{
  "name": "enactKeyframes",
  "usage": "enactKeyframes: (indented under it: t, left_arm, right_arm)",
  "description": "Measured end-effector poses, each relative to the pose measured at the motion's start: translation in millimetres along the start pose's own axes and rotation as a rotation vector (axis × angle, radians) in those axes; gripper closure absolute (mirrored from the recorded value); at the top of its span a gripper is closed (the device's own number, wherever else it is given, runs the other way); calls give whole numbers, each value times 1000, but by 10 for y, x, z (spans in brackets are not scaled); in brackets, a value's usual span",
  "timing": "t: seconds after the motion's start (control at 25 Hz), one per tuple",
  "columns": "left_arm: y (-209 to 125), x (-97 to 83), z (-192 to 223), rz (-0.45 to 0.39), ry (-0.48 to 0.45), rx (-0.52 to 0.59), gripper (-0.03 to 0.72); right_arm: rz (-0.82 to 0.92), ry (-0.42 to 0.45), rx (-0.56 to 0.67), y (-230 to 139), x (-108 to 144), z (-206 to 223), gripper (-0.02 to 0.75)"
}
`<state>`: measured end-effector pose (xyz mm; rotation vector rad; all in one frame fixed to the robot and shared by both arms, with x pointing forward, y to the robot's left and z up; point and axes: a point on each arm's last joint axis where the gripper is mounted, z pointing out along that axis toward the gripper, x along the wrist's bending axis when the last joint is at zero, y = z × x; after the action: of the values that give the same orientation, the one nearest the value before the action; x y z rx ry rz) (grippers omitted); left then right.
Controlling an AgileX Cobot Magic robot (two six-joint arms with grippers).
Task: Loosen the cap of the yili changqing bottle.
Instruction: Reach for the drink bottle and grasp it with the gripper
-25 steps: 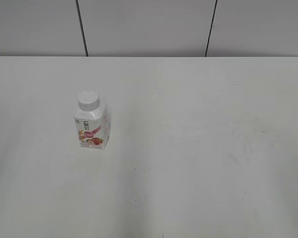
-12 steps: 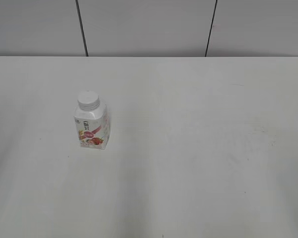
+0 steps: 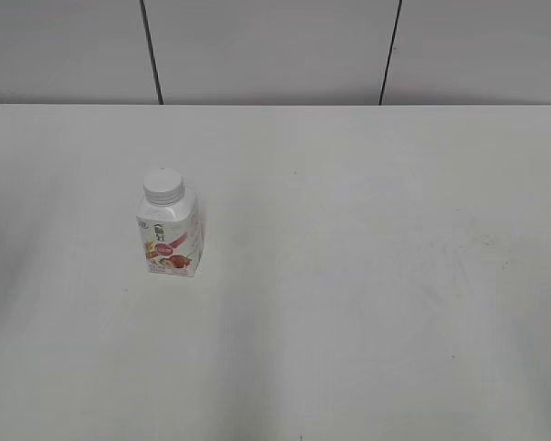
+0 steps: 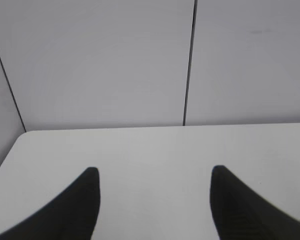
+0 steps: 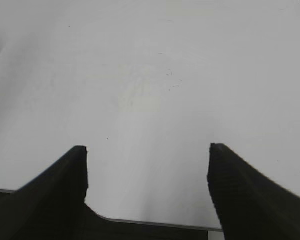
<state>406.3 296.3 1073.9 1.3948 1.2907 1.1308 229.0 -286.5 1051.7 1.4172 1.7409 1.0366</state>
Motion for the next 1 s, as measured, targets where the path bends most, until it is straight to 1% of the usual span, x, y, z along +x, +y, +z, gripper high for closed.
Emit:
enactKeyframes:
  t: [0.12,0.52,0.6,0.8,0.88,1.0]
  left_arm:
    - [-107,-5,149,0,-3,73,254]
    - [-382,-17,482,-2,-8,220,254]
    - [-434,-18,496,0,-6,206,254]
    - [-672,-21,401,2,8,99,255]
    - [-775,-23,349,4,12,78,255]
    - [-840,-27,339,3,13,49,255]
  right_arm:
    - [0,0,0,0,0,0,151]
    - [1,0,0,0,0,0,151]
    - [1,0,0,0,0,0,151]
    - [1,0,0,0,0,0,151]
    - [1,0,0,0,0,0,151]
    - [1,0,-1,1,0,0,151]
